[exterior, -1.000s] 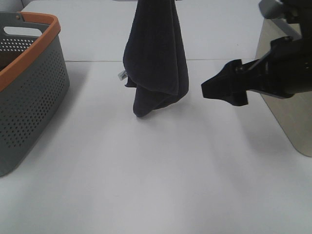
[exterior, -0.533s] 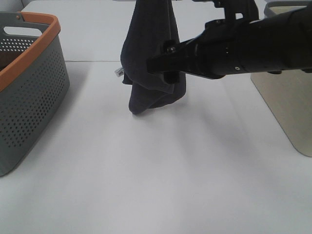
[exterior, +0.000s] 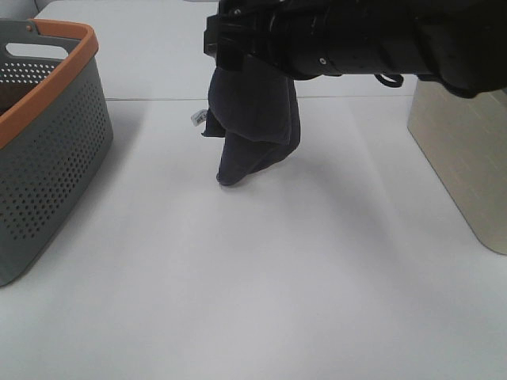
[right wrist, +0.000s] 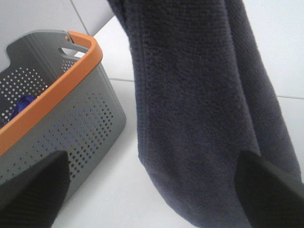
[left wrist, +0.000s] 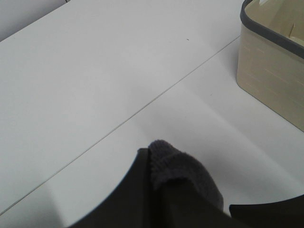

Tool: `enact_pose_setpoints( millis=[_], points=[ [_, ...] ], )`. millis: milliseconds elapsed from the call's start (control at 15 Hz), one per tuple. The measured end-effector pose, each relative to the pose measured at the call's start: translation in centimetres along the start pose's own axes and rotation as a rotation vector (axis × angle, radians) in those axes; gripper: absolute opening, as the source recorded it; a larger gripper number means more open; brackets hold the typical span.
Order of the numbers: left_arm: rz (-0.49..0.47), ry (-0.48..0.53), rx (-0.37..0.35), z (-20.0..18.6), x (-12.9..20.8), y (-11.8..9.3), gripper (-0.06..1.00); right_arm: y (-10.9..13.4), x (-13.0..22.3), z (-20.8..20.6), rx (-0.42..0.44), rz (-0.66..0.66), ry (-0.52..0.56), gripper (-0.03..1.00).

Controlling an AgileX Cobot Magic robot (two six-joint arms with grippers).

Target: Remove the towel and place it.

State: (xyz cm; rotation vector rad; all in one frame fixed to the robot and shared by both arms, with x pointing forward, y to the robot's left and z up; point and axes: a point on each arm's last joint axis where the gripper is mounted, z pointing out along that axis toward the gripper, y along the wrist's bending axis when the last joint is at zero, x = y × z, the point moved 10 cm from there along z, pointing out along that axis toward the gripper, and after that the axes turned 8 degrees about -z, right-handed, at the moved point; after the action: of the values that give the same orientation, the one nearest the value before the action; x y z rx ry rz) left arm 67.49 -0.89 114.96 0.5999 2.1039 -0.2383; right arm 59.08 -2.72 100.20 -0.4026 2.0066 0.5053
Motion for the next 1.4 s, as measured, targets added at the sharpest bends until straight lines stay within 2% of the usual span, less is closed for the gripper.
enact_pose_setpoints(
  millis=[267,533,733,933,1267,1400],
  points=[
    [0.009,0.005,-0.017,0.6,0.2,0.2,0.0,0.3,-1.2,1.9,0.006,0.071,-0.022,0.82],
    [0.02,-0.003,-0.035,0.6,0.1,0.6,0.0,-1.2,0.1,4.9,0.081,0.116,-0.018,0.8],
    [0.028,-0.012,-0.048,0.6,-0.1,0.8,0.0,-1.9,0.5,5.5,0.116,0.124,-0.025,0.76],
    [0.041,-0.023,-0.067,0.6,-0.3,1.2,0.0,-2.3,0.6,5.5,0.132,0.102,-0.03,0.72],
    [0.045,-0.026,-0.074,0.6,-0.4,1.3,0.0,-3.7,3.4,5.3,0.188,0.002,0.043,0.53],
    [0.049,-0.027,-0.079,0.6,-0.4,1.4,0.0,-4.1,4.2,5.2,0.202,-0.015,0.07,0.52]
  ],
)
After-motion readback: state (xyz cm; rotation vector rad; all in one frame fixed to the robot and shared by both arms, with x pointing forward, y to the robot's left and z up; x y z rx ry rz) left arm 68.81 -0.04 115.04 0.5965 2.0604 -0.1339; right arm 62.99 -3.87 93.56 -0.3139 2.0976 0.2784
